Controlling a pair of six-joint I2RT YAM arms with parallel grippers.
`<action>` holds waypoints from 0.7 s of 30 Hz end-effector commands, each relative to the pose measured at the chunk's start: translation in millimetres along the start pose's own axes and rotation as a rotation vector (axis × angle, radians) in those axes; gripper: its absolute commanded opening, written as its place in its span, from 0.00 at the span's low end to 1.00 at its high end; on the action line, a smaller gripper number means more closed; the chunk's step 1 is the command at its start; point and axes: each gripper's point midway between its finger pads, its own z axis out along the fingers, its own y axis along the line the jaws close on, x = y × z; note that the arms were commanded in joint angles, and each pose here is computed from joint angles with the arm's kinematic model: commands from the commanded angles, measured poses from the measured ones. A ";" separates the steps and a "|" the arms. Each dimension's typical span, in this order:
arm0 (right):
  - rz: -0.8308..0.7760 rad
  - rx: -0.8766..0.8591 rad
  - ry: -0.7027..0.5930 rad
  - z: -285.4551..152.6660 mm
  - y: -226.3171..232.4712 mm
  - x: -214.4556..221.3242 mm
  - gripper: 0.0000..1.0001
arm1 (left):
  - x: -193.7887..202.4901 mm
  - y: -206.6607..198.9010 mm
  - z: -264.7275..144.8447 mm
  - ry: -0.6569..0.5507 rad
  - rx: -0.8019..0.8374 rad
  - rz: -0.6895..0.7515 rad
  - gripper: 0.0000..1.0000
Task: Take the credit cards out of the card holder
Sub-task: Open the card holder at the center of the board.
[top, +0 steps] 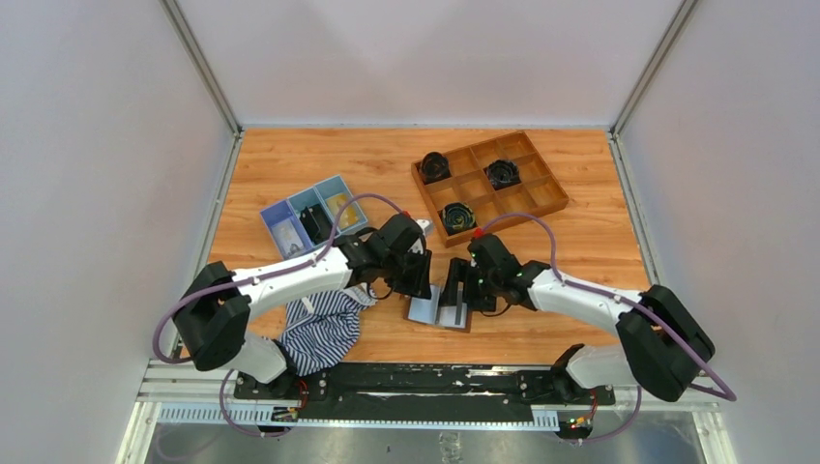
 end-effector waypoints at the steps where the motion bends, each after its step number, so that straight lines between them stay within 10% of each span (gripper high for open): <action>1: 0.006 0.097 -0.008 -8.1 -24.7 12.3 0.77 | 12.4 6.3 12.8 0.052 -0.003 -0.010 0.34; 12: 0.003 0.107 -0.143 -39.5 -24.4 -5.4 0.71 | 21.9 4.6 38.0 0.105 0.031 -0.043 0.33; 21: 0.017 0.042 -0.170 -43.0 -12.4 -9.0 0.42 | 27.9 9.2 43.7 0.121 0.022 -0.051 0.32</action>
